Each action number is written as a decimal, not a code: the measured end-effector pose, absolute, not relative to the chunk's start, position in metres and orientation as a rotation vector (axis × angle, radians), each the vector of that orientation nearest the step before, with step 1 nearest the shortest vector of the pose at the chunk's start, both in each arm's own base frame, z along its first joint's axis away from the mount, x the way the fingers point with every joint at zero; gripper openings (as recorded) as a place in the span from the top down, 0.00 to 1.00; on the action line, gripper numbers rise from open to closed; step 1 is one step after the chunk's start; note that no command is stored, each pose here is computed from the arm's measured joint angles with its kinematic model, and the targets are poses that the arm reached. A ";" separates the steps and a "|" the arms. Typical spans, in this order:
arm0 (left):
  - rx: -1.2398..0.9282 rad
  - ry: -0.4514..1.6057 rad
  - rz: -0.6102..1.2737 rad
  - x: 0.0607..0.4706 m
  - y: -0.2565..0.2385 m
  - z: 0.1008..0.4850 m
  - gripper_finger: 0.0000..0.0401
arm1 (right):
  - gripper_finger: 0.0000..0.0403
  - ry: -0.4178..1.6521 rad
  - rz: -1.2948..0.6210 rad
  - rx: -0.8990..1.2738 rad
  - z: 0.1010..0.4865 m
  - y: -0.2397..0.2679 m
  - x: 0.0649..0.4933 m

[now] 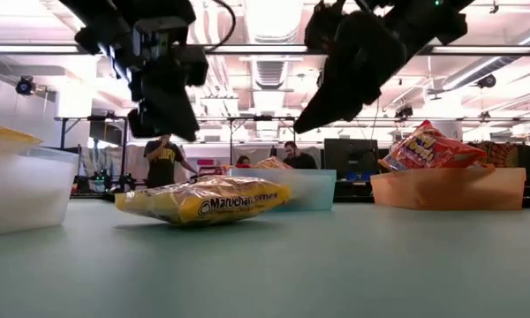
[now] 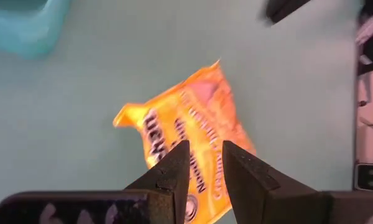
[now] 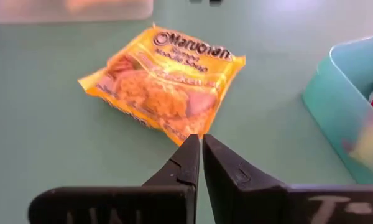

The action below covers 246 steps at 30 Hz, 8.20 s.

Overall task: Sort Maruchan noodles
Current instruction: Put the yellow noodle pack into the transparent bin, then return to Home Position

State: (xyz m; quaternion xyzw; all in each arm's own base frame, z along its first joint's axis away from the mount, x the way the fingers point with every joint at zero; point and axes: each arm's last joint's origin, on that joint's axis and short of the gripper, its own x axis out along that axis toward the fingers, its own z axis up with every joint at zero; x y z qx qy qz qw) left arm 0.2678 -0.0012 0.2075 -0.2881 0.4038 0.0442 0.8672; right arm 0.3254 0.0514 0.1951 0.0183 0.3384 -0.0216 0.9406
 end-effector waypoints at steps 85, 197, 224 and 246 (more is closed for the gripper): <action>-0.735 0.680 -0.310 0.281 -0.022 0.124 0.99 | 0.97 0.640 -0.037 0.045 0.206 0.052 0.324; 0.031 -0.068 0.328 0.129 -0.010 0.178 1.00 | 0.97 0.640 -0.037 0.045 0.206 0.052 0.324; -0.338 -0.041 0.354 0.119 -0.007 0.169 1.00 | 0.97 0.641 -0.037 0.044 0.206 0.052 0.324; -0.332 -0.016 0.324 0.102 -0.005 0.166 1.00 | 0.97 0.641 -0.037 0.045 0.206 0.052 0.324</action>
